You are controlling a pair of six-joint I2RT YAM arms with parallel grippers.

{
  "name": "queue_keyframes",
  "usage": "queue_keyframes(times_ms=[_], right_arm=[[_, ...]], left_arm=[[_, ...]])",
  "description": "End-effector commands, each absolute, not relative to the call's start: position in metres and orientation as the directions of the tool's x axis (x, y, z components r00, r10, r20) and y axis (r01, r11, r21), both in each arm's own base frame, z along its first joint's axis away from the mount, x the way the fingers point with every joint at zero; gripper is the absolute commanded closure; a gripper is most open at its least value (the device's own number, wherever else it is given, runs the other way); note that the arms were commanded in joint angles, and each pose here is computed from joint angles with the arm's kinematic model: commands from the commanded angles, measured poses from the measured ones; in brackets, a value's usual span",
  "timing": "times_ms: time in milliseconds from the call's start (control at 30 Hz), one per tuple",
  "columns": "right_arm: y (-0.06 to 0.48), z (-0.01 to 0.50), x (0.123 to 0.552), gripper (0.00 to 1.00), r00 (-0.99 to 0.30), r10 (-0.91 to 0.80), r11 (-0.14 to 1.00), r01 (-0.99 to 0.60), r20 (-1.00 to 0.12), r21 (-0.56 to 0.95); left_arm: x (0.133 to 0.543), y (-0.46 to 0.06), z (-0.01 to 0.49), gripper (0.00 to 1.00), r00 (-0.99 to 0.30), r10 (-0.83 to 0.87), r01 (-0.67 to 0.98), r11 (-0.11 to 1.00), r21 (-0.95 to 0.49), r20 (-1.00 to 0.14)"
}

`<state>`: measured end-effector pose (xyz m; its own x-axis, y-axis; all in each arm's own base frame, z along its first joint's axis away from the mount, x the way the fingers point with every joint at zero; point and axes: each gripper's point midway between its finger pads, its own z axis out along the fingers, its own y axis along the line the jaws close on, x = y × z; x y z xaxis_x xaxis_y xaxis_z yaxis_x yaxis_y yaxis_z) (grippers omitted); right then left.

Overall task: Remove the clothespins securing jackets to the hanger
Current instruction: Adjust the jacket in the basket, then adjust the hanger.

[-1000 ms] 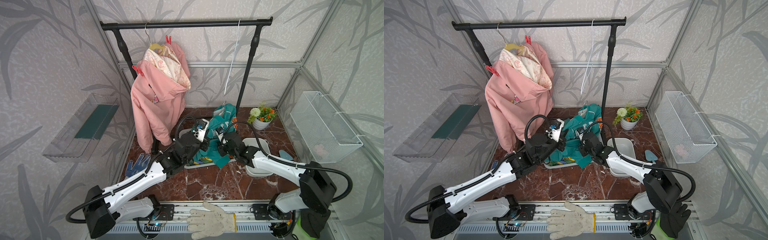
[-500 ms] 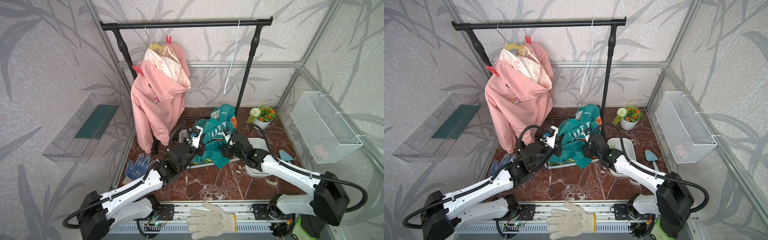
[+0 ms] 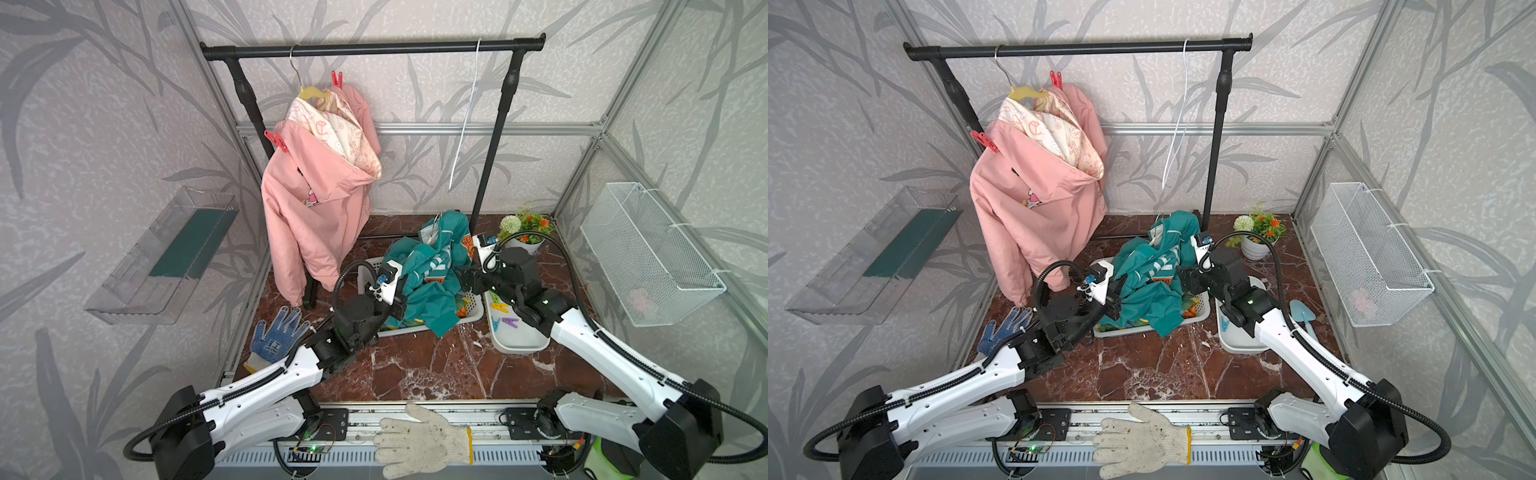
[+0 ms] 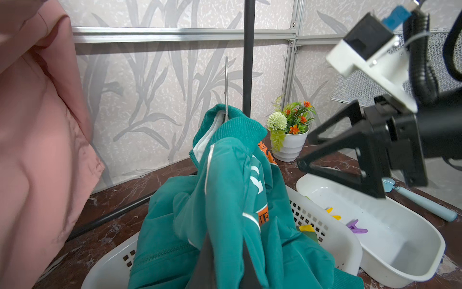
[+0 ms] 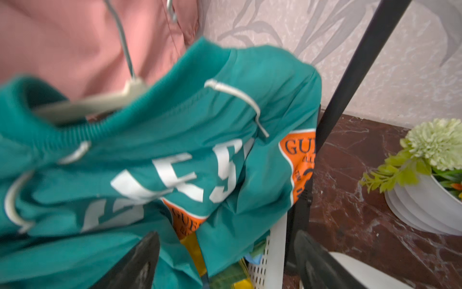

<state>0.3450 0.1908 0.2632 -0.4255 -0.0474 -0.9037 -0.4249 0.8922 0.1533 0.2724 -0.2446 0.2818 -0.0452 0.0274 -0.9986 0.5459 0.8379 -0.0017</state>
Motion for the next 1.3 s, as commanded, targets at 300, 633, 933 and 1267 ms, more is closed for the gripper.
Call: queue_keyframes(times_ms=[300, 633, 933, 1267], right_arm=[[0.238, 0.324, 0.379, 0.23, -0.349, 0.112, 0.75, -0.584, -0.93, 0.31], [0.26, 0.329, 0.388, 0.27, -0.335, 0.158, 0.672, -0.653, -0.929, 0.349], [0.269, 0.319, 0.388, 0.58, -0.377, 0.153, 0.637, -0.669, -0.914, 0.383], [0.267, 0.324, 0.39, 0.9, -0.385, 0.138, 0.652, -0.658, -0.913, 0.376]], left_arm=[[0.258, -0.25, 0.295, 1.0, 0.003, -0.006, 0.607, 0.795, -0.003, -1.0], [0.253, -0.253, 0.296, 1.0, -0.002, 0.002, 0.632, 0.775, 0.0, -1.0], [0.254, -0.254, 0.297, 1.0, -0.007, -0.006, 0.633, 0.774, -0.009, -1.0], [0.25, -0.256, 0.295, 0.82, -0.03, 0.02, 0.651, 0.759, -0.004, -0.999]])
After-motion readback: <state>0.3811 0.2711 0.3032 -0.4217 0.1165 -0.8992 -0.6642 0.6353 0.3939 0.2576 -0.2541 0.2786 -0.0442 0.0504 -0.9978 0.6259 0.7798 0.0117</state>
